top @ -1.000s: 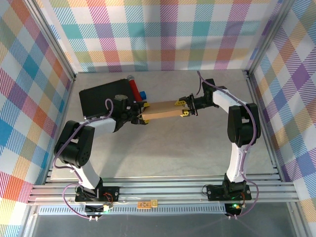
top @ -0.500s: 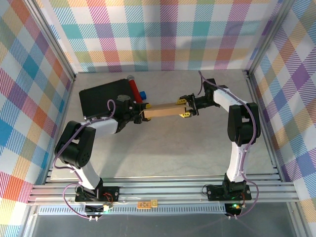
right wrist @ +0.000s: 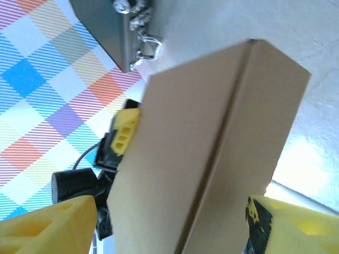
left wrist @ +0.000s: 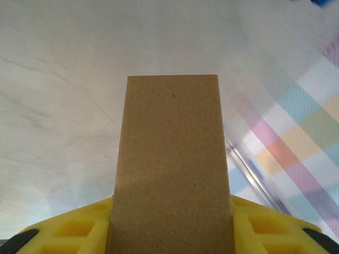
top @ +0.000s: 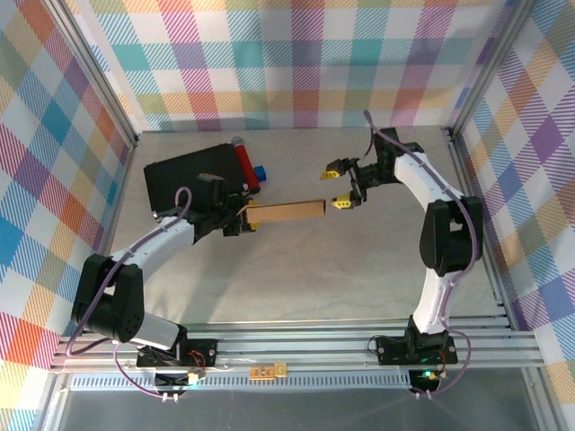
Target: Fold the paper box
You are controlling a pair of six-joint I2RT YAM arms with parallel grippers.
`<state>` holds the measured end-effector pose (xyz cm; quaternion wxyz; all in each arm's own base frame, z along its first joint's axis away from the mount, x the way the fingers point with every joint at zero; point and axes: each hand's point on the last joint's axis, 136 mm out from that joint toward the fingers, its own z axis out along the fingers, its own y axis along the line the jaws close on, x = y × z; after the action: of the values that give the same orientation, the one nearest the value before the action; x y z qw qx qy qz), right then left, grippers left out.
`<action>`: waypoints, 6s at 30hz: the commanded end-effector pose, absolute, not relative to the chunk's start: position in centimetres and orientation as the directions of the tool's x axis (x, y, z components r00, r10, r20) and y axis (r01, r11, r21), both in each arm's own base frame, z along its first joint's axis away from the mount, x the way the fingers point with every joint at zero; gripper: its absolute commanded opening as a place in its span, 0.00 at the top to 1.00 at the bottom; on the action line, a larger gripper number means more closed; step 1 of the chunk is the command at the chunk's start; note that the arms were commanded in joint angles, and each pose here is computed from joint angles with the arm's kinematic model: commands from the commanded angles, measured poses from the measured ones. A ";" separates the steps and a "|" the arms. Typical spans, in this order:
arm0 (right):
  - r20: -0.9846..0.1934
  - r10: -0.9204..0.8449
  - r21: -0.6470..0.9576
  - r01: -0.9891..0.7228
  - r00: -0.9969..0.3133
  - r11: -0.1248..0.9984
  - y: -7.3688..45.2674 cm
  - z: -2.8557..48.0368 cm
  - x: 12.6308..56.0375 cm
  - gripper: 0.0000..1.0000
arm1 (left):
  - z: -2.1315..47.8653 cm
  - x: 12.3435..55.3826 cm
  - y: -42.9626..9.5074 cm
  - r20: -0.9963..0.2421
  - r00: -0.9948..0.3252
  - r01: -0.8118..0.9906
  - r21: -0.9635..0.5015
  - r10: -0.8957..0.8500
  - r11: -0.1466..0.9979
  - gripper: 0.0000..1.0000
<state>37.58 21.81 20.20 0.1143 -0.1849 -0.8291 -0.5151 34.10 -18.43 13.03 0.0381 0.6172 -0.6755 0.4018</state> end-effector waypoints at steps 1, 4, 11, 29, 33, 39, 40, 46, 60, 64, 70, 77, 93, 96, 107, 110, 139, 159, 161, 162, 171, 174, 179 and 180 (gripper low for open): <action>0.226 0.197 0.863 0.290 -0.954 0.413 21.0 23.3 37.5 0.25 | 11.6 30.4 -16.3 0.513 -0.177 -0.939 -0.343 -0.840 -0.011 0.94; 0.114 0.201 0.869 0.195 -0.973 0.454 20.5 24.2 37.3 0.27 | 11.1 29.8 -15.5 0.512 -0.146 -0.954 -0.300 -0.846 -0.017 0.91; -0.466 -0.012 0.659 -0.355 -0.885 0.663 21.0 23.9 33.9 0.61 | 9.2 29.0 -13.8 0.510 -0.061 -0.984 -0.176 -0.858 -0.035 0.90; -0.635 -0.584 0.065 -0.788 -0.507 0.613 25.8 19.5 31.2 0.65 | 7.5 30.2 -12.2 0.492 -0.028 -0.994 -0.107 -0.870 -0.029 0.90; -0.614 -0.610 0.068 -0.804 -0.501 0.591 26.4 19.1 30.9 0.69 | 7.3 30.2 -12.1 0.491 -0.025 -0.994 -0.103 -0.871 -0.030 0.90; -0.572 -0.627 0.104 -0.805 -0.529 0.585 27.2 17.9 30.1 0.71 | 7.2 30.3 -12.1 0.489 -0.024 -0.994 -0.105 -0.872 -0.031 0.90; -0.566 -0.629 0.104 -0.803 -0.533 0.587 27.2 17.7 30.0 0.71 | 7.2 30.4 -12.1 0.490 -0.024 -0.994 -0.104 -0.871 -0.031 0.90; -0.561 -0.626 0.085 -0.790 -0.542 0.607 27.0 17.6 30.5 0.80 | 7.2 30.4 -12.1 0.490 -0.024 -0.994 -0.104 -0.872 -0.031 0.90; -0.518 -0.599 0.149 -0.754 -0.611 0.639 28.7 18.0 29.6 1.00 | 7.1 30.8 -12.1 0.491 -0.025 -0.994 -0.106 -0.871 -0.031 0.91; -0.479 -0.557 0.177 -0.696 -0.679 0.696 28.9 17.6 29.6 1.00 | 7.0 30.8 -12.2 0.492 -0.025 -0.994 -0.106 -0.870 -0.032 0.91; -0.428 -0.458 0.217 -0.581 -0.779 0.785 28.8 17.2 29.8 1.00 | 6.7 30.5 -12.0 0.492 0.022 -0.993 -0.088 -0.870 -0.074 0.91; -0.373 -0.341 0.258 -0.449 -0.863 0.855 29.6 16.5 29.8 1.00 | 6.6 30.5 -11.9 0.492 0.063 -0.990 -0.079 -0.868 -0.116 0.91; -0.324 -0.224 0.286 -0.321 -0.919 0.903 30.6 16.3 30.6 1.00 | 6.3 30.8 -11.9 0.493 0.088 -0.989 -0.064 -0.866 -0.137 0.90; -0.318 -0.220 0.287 -0.314 -0.922 0.905 30.7 16.1 30.6 1.00 | 6.3 31.0 -12.0 0.495 0.090 -0.988 -0.065 -0.864 -0.140 0.91; -0.306 -0.207 0.256 -0.290 -0.929 0.922 30.0 13.8 29.6 1.00 | 5.7 31.0 -12.0 0.501 0.114 -0.985 -0.057 -0.858 -0.164 0.91; -0.321 -0.207 0.232 -0.289 -0.924 0.929 29.5 13.2 29.3 1.00 | 5.5 31.1 -12.0 0.501 0.121 -0.984 -0.055 -0.857 -0.171 0.91; -0.406 -0.280 0.045 -0.326 -0.870 0.944 28.0 12.0 30.7 1.00 | 12.4 28.6 -4.0 0.153 -0.324 -0.929 -0.236 -0.933 0.284 0.13; -0.380 -0.327 0.062 -0.377 -0.865 0.924 28.8 12.1 30.5 1.00 | 20.3 29.8 -8.5 -0.434 -0.887 0.191 -0.035 0.157 0.981 0.62; -0.374 -0.329 0.062 -0.377 -0.867 0.924 28.8 12.0 30.4 1.00 | 20.0 30.5 -8.2 -0.430 -0.886 0.193 0.002 0.175 0.981 0.61; -0.373 -0.328 0.065 -0.377 -0.868 0.924 28.8 12.0 30.4 1.00 | 19.8 30.9 -8.1 -0.425 -0.887 0.192 0.013 0.179 0.981 0.61; -0.364 -0.328 0.071 -0.377 -0.872 0.924 28.8 11.8 30.2 1.00 | 18.6 32.7 -9.6 -0.436 -0.877 0.238 -0.027 0.203 0.971 0.61; -0.363 -0.328 0.071 -0.376 -0.872 0.924 28.7 11.8 30.2 1.00 | 18.6 33.6 -9.9 -0.452 -0.872 0.229 -0.032 0.190 0.973 0.63; -0.360 -0.329 0.071 -0.377 -0.873 0.923 28.8 11.8 30.1 1.00 | 17.9 34.1 -10.2 -0.420 -0.888 0.227 -0.043 0.189 0.973 0.69; -0.362 -0.329 0.069 -0.377 -0.872 0.924 28.7 11.8 30.2 1.00 | 17.8 34.1 -10.3 -0.418 -0.888 0.229 -0.044 0.190 0.972 0.70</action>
<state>33.38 29.99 16.19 -0.2719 0.1573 -0.9441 -0.1004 33.51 -9.87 17.30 -0.2036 -0.1033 -0.9729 0.0376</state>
